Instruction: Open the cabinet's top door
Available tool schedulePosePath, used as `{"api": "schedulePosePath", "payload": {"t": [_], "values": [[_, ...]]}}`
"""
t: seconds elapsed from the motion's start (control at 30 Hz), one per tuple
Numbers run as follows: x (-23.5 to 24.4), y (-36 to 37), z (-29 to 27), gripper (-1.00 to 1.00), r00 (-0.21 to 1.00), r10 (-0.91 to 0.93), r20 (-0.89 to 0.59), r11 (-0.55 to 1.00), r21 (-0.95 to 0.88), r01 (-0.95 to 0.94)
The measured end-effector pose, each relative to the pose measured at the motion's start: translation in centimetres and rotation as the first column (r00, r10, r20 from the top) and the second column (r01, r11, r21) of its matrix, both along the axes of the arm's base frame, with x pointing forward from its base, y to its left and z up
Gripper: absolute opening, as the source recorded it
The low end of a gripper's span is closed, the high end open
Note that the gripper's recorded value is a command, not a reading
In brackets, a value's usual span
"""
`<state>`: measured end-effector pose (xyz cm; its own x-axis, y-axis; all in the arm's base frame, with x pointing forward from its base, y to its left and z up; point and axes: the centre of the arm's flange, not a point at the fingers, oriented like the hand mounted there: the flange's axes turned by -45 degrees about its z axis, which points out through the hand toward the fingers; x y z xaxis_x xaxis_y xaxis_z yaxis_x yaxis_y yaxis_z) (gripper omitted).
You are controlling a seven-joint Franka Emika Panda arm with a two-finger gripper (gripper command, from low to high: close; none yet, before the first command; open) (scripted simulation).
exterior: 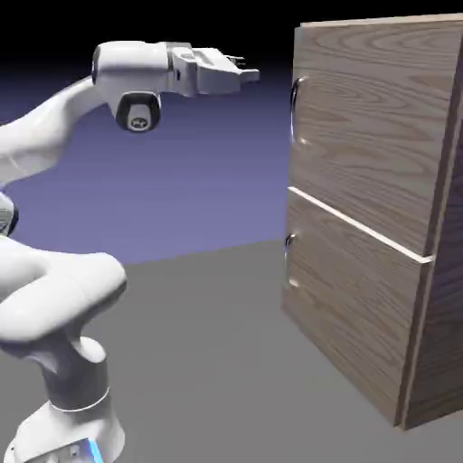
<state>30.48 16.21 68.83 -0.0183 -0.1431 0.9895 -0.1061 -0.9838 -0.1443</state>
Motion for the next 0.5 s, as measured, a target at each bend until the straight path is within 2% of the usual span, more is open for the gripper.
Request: {"api": "schedulePosePath", "payload": {"t": [0.37, 0.4, 0.5], "values": [[10.3, 6.3, -10.1, 0.00, 0.998, 0.066, -0.018, 0.987, -0.143, -0.068], [10.3, 6.3, -10.1, 0.00, 0.998, 0.066, -0.018, 0.987, -0.143, -0.068], [14.2, 6.2, -10.1, 0.00, 0.998, 0.066, -0.018, 0.987, -0.144, -0.068]]}}
